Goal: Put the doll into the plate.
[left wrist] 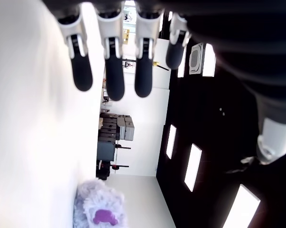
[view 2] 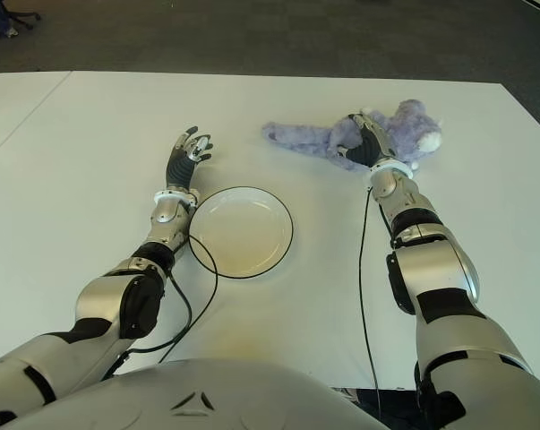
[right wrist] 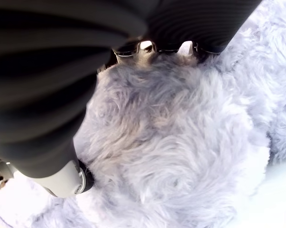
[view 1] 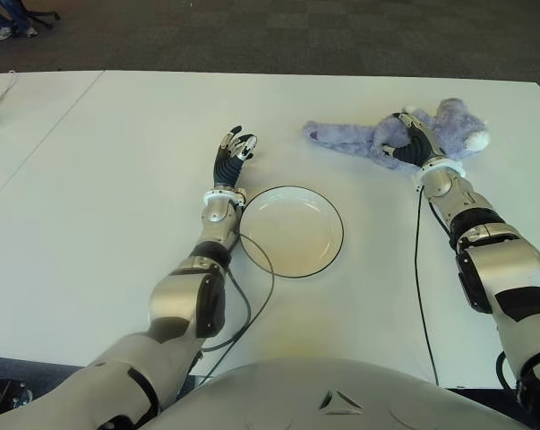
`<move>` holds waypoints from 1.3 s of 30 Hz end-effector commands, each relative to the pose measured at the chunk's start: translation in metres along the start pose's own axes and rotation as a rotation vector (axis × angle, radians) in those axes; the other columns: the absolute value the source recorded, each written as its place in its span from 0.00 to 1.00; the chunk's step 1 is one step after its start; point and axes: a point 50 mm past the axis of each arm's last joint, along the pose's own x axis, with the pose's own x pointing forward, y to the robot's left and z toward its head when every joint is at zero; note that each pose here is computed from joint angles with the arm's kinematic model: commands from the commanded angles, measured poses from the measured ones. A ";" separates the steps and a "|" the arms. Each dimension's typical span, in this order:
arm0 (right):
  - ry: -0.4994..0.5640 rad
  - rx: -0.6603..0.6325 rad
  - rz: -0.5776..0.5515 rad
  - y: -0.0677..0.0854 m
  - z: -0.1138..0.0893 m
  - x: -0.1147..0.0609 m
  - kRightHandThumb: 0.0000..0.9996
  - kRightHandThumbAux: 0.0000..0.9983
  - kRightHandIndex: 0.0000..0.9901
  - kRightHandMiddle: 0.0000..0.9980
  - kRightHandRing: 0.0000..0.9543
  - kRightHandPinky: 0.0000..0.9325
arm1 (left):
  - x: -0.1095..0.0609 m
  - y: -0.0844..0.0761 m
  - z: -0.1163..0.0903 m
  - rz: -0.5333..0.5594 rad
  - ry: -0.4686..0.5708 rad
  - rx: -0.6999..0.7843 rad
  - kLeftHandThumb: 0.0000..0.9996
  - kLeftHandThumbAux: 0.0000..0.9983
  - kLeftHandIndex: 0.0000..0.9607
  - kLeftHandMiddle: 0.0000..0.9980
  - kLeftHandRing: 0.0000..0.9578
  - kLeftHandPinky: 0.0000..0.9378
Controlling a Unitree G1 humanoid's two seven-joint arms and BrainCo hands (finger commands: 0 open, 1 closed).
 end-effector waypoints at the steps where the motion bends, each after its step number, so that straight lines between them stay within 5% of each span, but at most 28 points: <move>1: 0.020 0.046 0.056 0.024 -0.012 -0.015 0.70 0.72 0.44 0.82 0.88 0.88 | -0.072 0.010 -0.092 0.056 0.432 -0.052 0.00 0.52 0.16 0.27 0.30 0.30; 16: -0.328 0.121 -0.107 -0.006 0.023 -0.014 0.70 0.72 0.44 0.85 0.90 0.89 | -0.071 0.010 -0.093 0.049 0.441 -0.024 0.00 0.52 0.14 0.26 0.29 0.29; 39: -0.519 0.143 -0.172 -0.030 0.039 -0.019 0.70 0.72 0.44 0.88 0.91 0.89 | -0.070 0.013 -0.092 0.052 0.441 -0.019 0.00 0.51 0.15 0.27 0.29 0.28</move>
